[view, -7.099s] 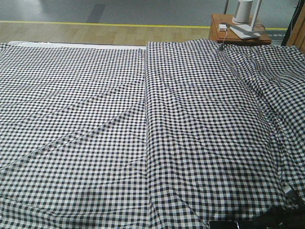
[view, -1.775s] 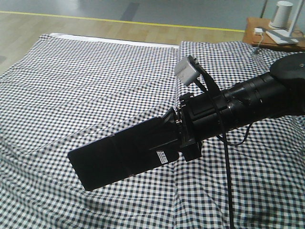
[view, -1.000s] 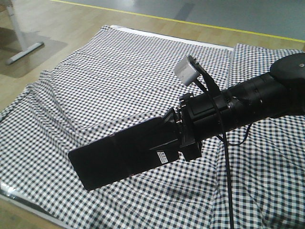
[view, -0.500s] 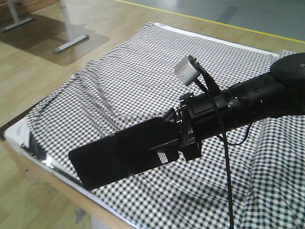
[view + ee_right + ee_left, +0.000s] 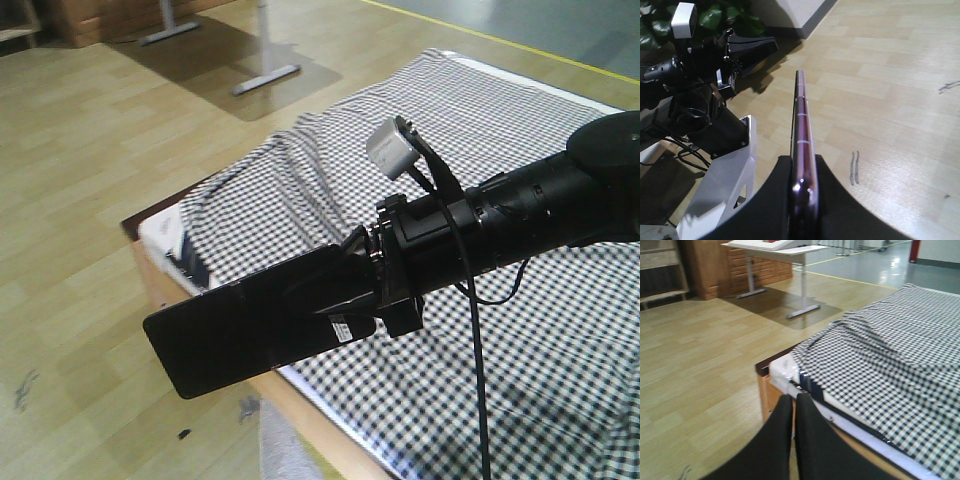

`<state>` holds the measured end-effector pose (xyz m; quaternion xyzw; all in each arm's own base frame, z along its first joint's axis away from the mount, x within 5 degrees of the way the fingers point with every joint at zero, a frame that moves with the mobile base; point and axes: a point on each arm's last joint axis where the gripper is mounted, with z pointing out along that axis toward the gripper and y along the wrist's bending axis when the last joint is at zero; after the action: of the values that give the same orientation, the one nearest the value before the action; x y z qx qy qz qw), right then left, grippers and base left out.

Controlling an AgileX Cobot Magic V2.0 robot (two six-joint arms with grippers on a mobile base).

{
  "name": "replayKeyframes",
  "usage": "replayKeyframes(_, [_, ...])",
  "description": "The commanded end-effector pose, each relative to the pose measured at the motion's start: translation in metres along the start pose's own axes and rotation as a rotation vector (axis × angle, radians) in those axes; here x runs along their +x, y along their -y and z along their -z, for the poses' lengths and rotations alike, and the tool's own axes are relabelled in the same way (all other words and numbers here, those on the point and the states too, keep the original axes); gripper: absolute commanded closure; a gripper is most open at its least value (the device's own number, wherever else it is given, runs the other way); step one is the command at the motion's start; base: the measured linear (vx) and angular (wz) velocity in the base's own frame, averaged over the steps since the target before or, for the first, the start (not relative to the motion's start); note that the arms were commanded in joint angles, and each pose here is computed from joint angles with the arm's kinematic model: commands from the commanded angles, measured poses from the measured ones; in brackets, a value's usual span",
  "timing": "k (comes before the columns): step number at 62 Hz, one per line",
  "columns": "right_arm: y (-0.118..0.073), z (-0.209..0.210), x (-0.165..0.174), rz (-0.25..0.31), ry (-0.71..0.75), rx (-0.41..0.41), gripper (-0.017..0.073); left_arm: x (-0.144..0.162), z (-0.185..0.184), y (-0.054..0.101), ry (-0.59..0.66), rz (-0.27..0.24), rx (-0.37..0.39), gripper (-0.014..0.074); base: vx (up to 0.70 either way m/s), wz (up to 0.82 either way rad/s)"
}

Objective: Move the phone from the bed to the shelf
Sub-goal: 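Hold the phone in the right gripper while the base turns away from the bed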

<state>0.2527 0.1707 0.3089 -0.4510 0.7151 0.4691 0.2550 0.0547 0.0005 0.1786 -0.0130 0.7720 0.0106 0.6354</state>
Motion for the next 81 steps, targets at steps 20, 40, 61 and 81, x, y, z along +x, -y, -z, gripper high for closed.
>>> replayKeyframes(20, [-0.0235, 0.0107, -0.0164, 0.035, 0.081, -0.097, 0.0561, -0.0056, 0.0003, -0.0004, 0.071, 0.012, -0.002, 0.0593, -0.14, 0.54])
replayKeyframes(40, [-0.0235, 0.0107, -0.0164, 0.035, 0.081, -0.097, 0.0561, -0.0056, 0.0003, -0.0004, 0.071, 0.012, -0.002, 0.0593, -0.16, 0.6])
replayKeyframes(61, [-0.0235, 0.0107, -0.0164, 0.035, 0.081, -0.097, 0.0561, -0.0056, 0.0003, -0.0004, 0.071, 0.012, -0.002, 0.0593, -0.12, 0.49])
replayKeyframes(81, [-0.0235, 0.0107, -0.0164, 0.035, 0.081, -0.097, 0.0561, -0.0056, 0.0003, 0.0006, 0.071, 0.009, 0.016, 0.0593, -0.08, 0.49])
